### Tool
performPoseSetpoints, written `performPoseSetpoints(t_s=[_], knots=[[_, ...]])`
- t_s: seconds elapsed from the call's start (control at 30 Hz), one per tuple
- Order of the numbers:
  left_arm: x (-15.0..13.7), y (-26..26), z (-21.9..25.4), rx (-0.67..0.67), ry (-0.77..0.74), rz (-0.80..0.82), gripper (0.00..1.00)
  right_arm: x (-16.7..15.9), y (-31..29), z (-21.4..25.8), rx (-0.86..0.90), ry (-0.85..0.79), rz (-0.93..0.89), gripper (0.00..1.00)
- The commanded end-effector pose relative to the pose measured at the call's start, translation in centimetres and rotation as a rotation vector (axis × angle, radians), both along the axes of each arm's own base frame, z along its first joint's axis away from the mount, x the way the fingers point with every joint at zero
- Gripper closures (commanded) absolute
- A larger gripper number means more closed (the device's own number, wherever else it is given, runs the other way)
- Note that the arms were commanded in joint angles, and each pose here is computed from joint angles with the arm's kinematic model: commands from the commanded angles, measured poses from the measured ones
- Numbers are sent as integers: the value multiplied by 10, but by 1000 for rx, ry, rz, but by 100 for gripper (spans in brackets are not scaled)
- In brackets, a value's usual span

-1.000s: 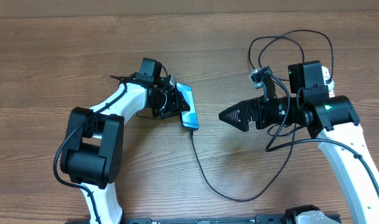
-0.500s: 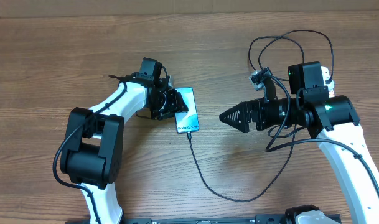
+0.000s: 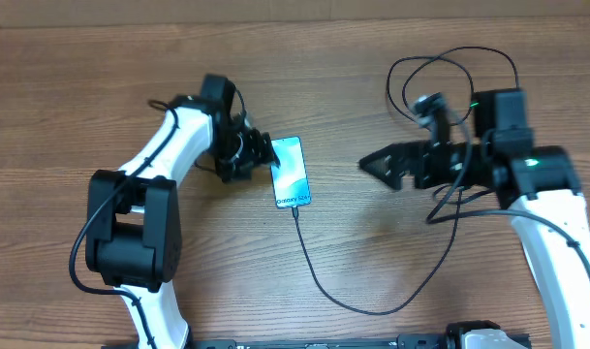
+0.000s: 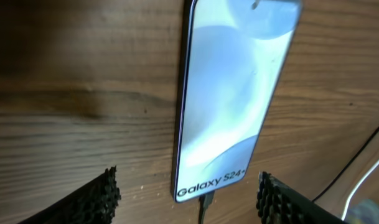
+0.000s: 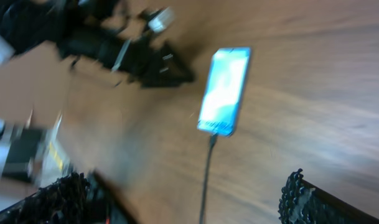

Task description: Plug charger to phone and switch on socket

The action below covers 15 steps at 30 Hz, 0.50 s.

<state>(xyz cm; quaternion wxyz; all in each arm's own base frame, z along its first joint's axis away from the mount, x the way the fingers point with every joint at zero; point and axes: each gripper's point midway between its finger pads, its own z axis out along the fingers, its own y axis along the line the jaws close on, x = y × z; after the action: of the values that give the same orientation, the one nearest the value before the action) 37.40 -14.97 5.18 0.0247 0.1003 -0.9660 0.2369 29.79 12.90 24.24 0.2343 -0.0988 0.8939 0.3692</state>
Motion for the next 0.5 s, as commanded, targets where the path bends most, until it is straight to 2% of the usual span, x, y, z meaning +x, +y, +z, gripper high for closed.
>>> performPoseSetpoints(t_s=[0.0,0.23,0.3,0.37,0.4,0.43,0.47], knots=[[22,2,50,16,-162,-59,22,20,-44,17,-21,-53,-156,0],[24,-12,121,-14,-354,-112,14,45,-176,10,-93,-28,-635,1],[22,-15,132,-18,-386,-123,12,49,-211,7,-122,-25,-761,9],[19,-17,140,-22,-407,-136,9,53,-242,0,-159,-10,-879,26],[17,-18,142,-23,-412,-140,0,55,-256,-5,-179,2,-932,42],[17,-19,143,-24,-413,-142,0,57,-266,-11,-196,16,-967,61],[16,-19,144,-25,-413,-143,0,61,-276,-21,-212,40,-1002,90]])
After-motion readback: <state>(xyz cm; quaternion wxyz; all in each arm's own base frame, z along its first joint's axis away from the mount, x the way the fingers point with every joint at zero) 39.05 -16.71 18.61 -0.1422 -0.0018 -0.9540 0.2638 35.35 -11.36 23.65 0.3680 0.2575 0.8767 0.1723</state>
